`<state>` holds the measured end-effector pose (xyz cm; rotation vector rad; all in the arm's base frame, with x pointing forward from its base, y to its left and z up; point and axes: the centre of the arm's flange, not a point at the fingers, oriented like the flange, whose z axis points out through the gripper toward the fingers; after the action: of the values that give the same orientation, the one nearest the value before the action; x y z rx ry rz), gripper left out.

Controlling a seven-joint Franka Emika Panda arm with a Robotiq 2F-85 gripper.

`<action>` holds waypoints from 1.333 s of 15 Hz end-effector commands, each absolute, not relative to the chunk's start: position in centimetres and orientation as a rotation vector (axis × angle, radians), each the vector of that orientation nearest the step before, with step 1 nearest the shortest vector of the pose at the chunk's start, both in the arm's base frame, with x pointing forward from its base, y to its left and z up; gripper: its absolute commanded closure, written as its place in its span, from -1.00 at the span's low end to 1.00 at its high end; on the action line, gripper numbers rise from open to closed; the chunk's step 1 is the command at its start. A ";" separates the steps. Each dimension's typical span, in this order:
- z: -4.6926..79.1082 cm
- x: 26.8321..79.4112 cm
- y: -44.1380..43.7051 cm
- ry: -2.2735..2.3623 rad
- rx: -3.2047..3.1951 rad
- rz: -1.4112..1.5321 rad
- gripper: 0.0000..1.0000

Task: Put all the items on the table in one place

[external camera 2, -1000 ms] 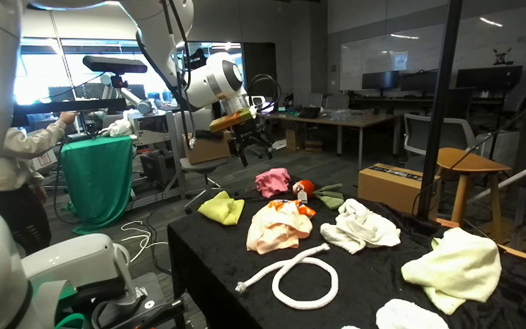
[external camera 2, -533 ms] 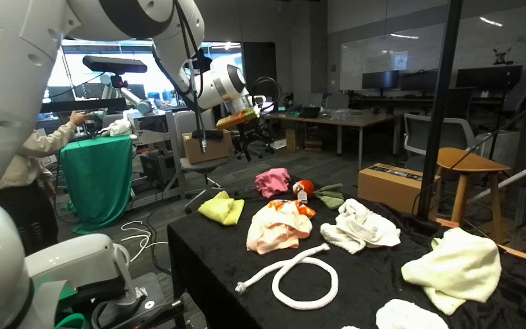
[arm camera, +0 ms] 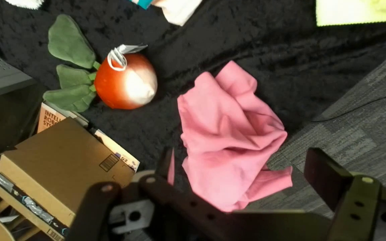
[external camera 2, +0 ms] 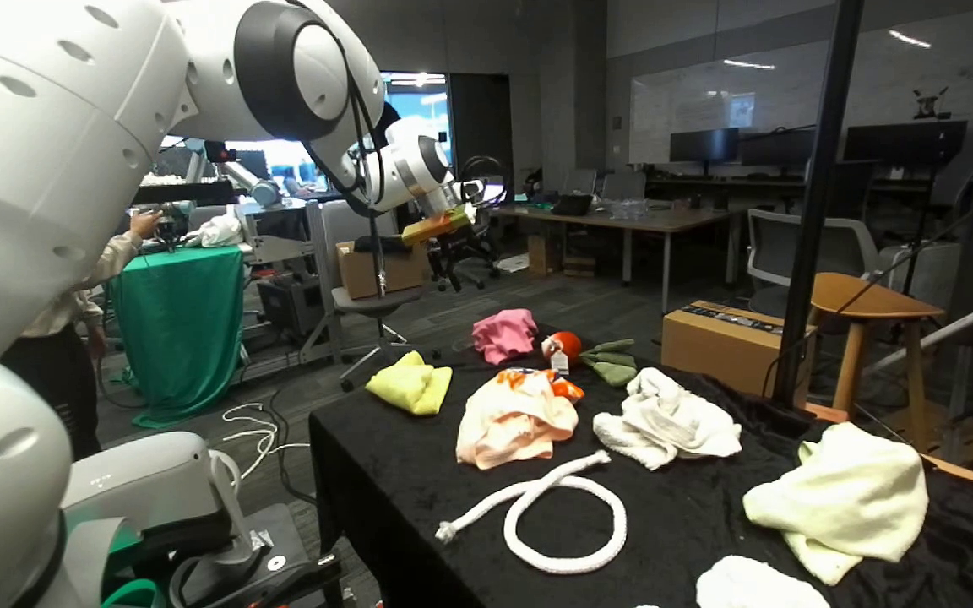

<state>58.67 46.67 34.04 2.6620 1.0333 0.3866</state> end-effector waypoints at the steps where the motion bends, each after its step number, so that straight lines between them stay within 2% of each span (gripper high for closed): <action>1: 33.8 60.4 49.2 1.011 2.664 0.492 -1.00; 12: 28.3 63.5 52.6 0.987 2.624 0.483 -1.00; 20: 26.0 65.7 51.9 0.875 2.681 0.479 -1.00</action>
<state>62.81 50.49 26.03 2.6531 0.9449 0.4588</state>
